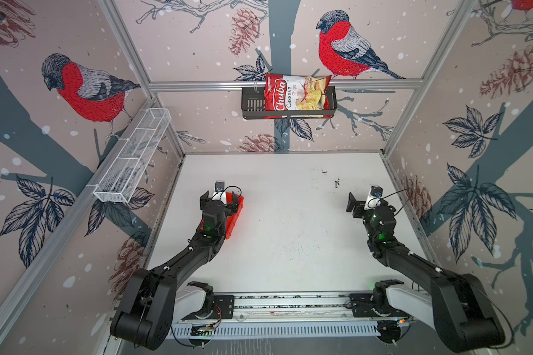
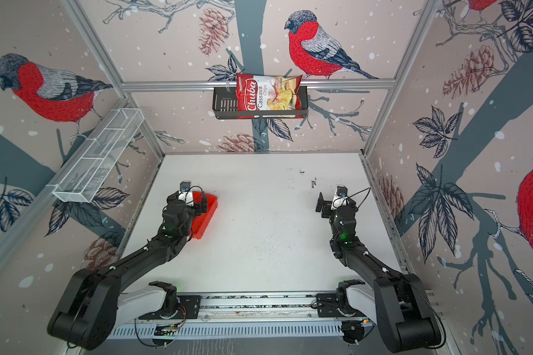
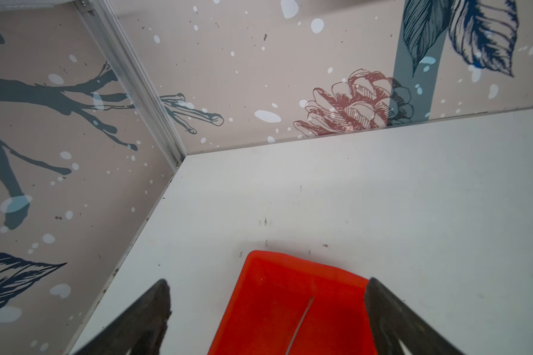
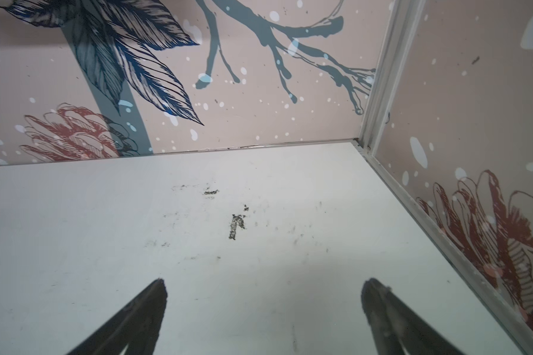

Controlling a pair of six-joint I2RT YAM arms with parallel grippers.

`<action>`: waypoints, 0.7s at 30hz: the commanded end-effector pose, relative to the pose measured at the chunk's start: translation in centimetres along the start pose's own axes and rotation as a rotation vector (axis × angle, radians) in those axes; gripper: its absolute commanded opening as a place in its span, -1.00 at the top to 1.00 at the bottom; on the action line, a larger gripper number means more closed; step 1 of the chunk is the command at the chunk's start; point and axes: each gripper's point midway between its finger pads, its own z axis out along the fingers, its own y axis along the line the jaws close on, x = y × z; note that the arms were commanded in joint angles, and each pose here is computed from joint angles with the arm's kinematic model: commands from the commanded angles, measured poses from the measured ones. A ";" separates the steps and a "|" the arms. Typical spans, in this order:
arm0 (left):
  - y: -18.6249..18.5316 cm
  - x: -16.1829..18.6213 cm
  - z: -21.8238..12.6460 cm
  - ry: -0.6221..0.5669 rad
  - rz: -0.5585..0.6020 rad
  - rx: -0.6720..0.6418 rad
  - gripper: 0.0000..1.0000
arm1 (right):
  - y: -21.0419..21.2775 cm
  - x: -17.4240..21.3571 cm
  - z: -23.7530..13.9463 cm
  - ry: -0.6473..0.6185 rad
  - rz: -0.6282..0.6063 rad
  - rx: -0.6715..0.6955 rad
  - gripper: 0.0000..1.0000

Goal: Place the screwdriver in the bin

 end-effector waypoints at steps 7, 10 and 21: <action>3.4 2.1 -0.1 -0.082 -0.114 -0.109 -0.94 | -3.3 1.3 1.1 -0.043 0.031 0.115 -0.99; 4.2 3.0 0.2 -0.095 -0.165 -0.110 -0.94 | -3.5 1.2 1.8 -0.042 0.044 0.111 -0.99; 4.3 4.3 2.0 -0.135 -0.234 0.003 -0.95 | -4.4 2.9 3.3 -0.023 0.080 0.098 -0.99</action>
